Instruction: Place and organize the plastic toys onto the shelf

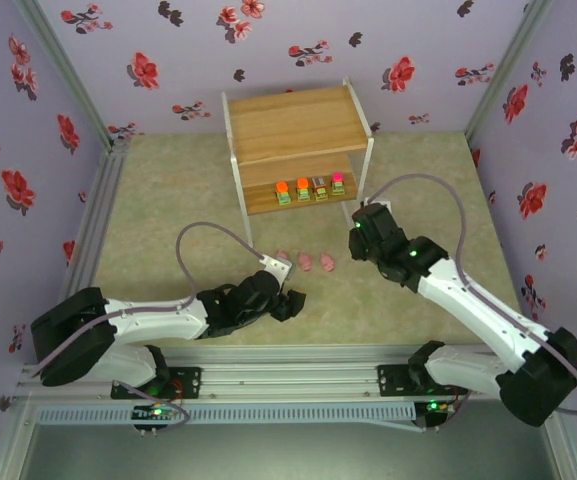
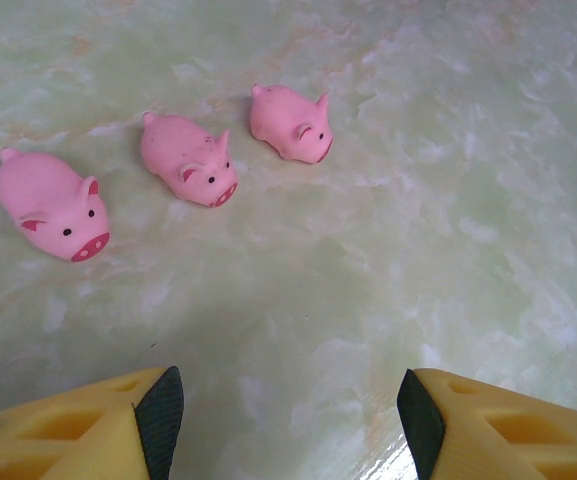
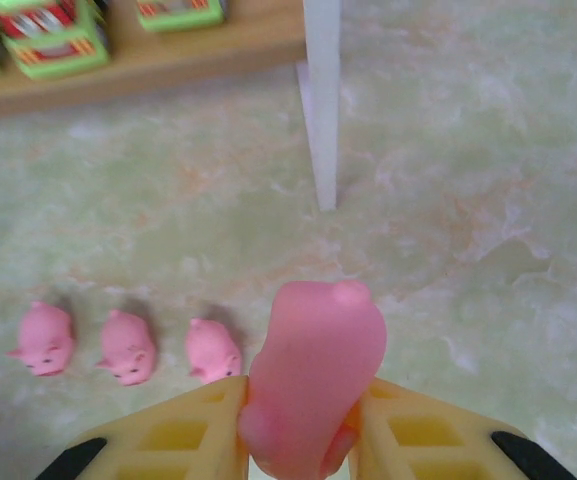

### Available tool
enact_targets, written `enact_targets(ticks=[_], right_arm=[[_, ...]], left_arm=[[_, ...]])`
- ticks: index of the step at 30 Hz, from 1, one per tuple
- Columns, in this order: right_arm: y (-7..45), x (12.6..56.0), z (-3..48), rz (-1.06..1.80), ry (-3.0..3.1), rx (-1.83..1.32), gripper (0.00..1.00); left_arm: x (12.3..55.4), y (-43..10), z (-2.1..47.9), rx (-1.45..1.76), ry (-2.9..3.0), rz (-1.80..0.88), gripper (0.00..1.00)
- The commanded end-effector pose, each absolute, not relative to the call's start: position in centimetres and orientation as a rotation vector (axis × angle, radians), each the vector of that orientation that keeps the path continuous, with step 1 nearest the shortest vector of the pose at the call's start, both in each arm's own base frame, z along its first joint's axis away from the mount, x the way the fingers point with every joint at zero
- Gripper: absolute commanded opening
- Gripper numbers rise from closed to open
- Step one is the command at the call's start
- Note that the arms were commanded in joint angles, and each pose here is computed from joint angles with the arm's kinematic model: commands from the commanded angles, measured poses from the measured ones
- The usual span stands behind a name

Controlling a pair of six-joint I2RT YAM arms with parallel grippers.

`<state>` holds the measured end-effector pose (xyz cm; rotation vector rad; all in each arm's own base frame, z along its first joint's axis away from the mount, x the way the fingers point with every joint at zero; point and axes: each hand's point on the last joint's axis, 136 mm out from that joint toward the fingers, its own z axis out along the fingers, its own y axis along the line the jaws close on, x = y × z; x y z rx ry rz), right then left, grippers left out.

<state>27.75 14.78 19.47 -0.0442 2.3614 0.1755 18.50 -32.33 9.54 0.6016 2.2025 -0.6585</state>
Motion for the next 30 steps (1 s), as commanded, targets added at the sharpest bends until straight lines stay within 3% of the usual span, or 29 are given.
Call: enact_targets(ticks=[1, 30], right_arm=[[14.2, 27.1, 22.5, 0.160, 2.322, -0.064, 0.28], [17.5, 32.8, 40.5, 0.103, 2.023, -0.247, 0.30]], left_arm=[[18.3, -32.3, 9.6, 0.603, 2.203, -0.661, 0.63], [17.9, -30.5, 10.8, 0.601, 2.183, -0.649, 0.63]])
